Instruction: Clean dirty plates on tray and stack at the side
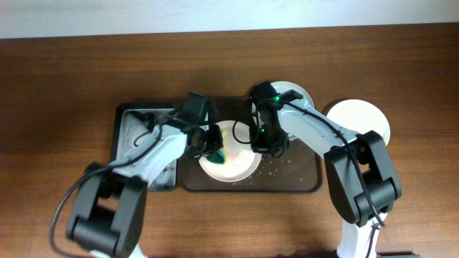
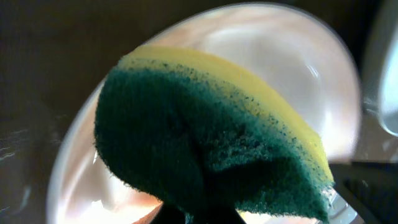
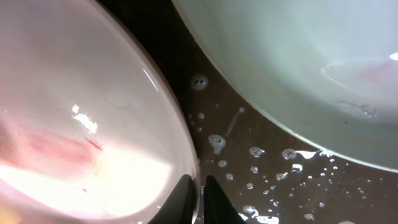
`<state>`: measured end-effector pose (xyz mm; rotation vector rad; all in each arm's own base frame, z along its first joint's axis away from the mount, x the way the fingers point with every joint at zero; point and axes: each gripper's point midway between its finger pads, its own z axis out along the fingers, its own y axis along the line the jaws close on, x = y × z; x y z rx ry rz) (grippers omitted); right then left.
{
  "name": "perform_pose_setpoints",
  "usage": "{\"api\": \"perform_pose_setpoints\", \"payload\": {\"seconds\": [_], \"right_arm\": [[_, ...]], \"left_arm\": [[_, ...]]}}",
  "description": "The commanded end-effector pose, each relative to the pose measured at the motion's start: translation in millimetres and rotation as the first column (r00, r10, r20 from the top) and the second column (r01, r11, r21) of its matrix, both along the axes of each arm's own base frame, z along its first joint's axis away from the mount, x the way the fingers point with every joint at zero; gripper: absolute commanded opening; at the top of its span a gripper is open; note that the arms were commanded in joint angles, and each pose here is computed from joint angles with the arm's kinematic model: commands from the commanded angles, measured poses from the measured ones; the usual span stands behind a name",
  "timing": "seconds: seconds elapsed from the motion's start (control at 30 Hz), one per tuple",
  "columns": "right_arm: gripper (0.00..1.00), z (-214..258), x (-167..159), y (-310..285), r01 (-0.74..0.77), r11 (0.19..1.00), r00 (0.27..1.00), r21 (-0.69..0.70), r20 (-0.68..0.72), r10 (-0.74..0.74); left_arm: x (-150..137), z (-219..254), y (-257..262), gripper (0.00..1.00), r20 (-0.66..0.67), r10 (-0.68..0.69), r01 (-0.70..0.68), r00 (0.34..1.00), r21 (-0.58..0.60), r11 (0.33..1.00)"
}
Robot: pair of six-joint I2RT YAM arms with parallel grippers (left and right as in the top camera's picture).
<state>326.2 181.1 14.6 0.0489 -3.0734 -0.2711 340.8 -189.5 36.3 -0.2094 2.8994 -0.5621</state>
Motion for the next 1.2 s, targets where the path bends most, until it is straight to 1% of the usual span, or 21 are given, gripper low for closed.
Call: {"api": "perform_pose_setpoints", "payload": {"seconds": [0.0, 0.07, 0.13, 0.23, 0.3, 0.4, 0.6, 0.67, 0.73, 0.87, 1.03, 1.17], "right_arm": [[0.10, 6.0, 3.0, -2.6, 0.005, 1.000, 1.000, -0.005, 0.019, -0.004], [0.10, 6.0, 3.0, -2.6, 0.005, 1.000, 1.000, -0.004, 0.019, -0.004], [0.09, 6.0, 2.3, -2.9, 0.005, 1.000, 1.000, -0.006, 0.016, -0.004], [0.09, 6.0, 2.1, -3.1, 0.005, 1.000, 1.000, -0.006, 0.015, -0.004], [0.10, 6.0, 2.1, -3.1, 0.005, 1.000, 1.000, -0.006, 0.015, -0.004], [0.09, 6.0, 2.1, -3.1, 0.005, 1.000, 1.000, -0.006, 0.015, -0.004], [0.10, 6.0, 2.1, -3.1, 0.005, 1.000, 1.000, -0.006, 0.015, -0.004], [0.10, 6.0, 2.1, -3.1, 0.005, 1.000, 1.000, -0.006, 0.015, -0.004], [0.09, 6.0, 2.1, -3.1, 0.005, 1.000, 1.000, -0.006, 0.015, -0.004], [0.09, 6.0, 2.0, -3.0, 0.005, 1.000, 1.000, -0.006, 0.015, -0.004], [0.09, 6.0, 1.9, -3.0, 0.005, 1.000, 1.000, -0.006, 0.015, -0.004], [0.10, 5.9, 1.2, -3.4, 0.005, 1.000, 1.000, -0.008, 0.012, -0.004]], "left_arm": [[5.7, 43.8, 14.4, 0.00, 0.135, -0.028, 0.024, 0.990, 0.034, 0.999], [7.3, 51.4, 12.2, 0.00, 0.158, -0.032, 0.029, 0.987, 0.021, 0.999], [5.7, 49.3, 7.5, 0.00, 0.149, -0.028, 0.027, 0.988, 0.011, 1.000], [0.6, 34.3, 3.2, 0.00, 0.069, 0.069, -0.068, 0.995, -0.012, 0.998], [-5.0, 20.7, -1.7, 0.00, 0.012, 0.104, -0.104, 0.995, -0.016, 0.994], [-10.0, 6.5, -19.4, 0.00, -0.021, 0.074, -0.075, 0.997, -0.035, 0.997], [-26.1, -23.3, -56.7, 0.00, -0.029, -0.029, 0.028, 0.999, -0.007, 1.000], [-29.0, -31.3, -58.1, 0.00, -0.039, 0.007, -0.006, 0.999, 0.024, 1.000], [-31.4, -36.4, -61.9, 0.00, -0.055, 0.049, -0.047, 0.997, 0.028, 0.998], [-27.0, -40.5, -68.3, 0.00, -0.019, 0.047, -0.046, 0.999, 0.036, 0.998], [-13.5, -42.7, -50.4, 0.00, 0.062, 0.089, -0.097, 0.994, 0.135, 0.986], [-9.1, -43.7, -32.5, 0.00, 0.090, 0.118, -0.134, 0.989, 0.207, 0.969]]}}
